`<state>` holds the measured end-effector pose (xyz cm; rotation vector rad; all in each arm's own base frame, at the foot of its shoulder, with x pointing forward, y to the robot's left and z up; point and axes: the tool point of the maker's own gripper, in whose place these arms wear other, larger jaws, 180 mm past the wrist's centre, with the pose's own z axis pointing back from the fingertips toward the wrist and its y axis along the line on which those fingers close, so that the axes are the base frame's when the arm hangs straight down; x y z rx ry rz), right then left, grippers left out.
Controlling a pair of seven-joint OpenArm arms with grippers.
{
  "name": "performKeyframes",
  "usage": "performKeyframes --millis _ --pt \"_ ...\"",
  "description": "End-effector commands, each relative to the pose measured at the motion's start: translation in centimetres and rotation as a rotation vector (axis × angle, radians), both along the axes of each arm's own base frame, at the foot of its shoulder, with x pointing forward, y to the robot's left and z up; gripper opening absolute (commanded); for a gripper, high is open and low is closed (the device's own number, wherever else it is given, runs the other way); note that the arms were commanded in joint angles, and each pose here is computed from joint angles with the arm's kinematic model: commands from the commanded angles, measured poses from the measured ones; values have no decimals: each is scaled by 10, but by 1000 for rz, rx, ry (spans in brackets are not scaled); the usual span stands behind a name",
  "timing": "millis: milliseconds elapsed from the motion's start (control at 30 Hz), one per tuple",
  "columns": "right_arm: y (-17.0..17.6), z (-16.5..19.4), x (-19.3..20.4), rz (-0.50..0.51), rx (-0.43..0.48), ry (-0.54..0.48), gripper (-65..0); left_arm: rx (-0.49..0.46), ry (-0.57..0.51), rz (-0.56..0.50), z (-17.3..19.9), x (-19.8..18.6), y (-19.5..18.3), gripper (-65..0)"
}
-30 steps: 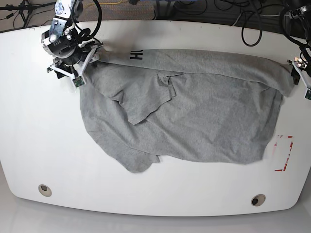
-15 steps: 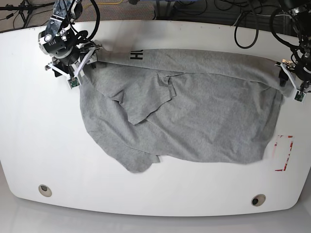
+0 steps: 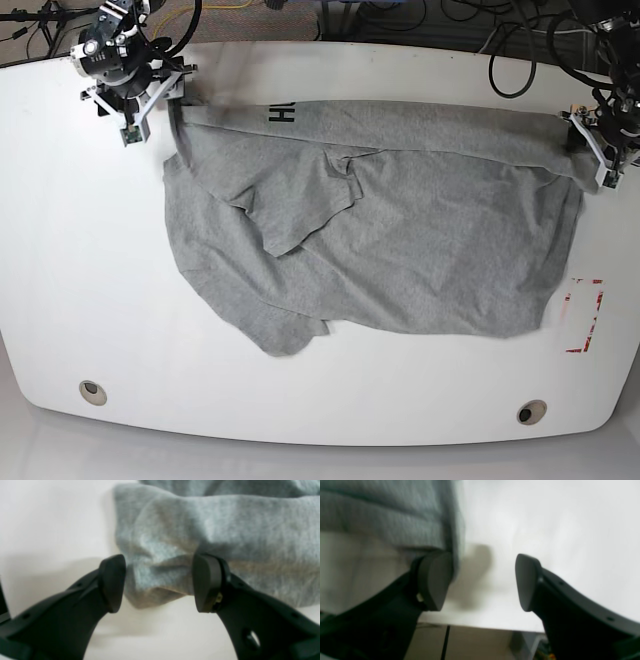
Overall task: Fold the T-shirt properly
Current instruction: 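Open the right gripper and regrasp the shirt edge beside it, then pull the held shirt edge away from the left gripper with the right gripper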
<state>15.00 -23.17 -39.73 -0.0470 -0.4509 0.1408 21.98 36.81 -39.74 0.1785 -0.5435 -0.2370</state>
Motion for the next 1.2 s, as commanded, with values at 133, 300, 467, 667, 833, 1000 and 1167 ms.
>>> performKeyframes --millis 133,300,467,667,833,1000,1167 --pt "18 -1 -7 -13 79 -13 -241 23 -59 -5 18 16 8 -257" --pt "25 -3 -8 -23 103 -13 -241 23 -59 -5 18 16 8 -257" --pt "35 -5 -8 -37 133 -17 -238 23 -59 -5 18 16 8 -257" --pt "46 -3 -6 -36 197 -39 -236 24 -57 -6 18 16 9 -257" --pt "52 -2 -9 -34 247 -22 -239 23 -56 -5 18 15 9 -257" --pt "51 -7 -10 -36 237 -6 -241 23 -56 -5 18 15 9 -257" --pt "51 -16 -16 -46 249 26 -243 25 -56 -5 18 15 10 -257"
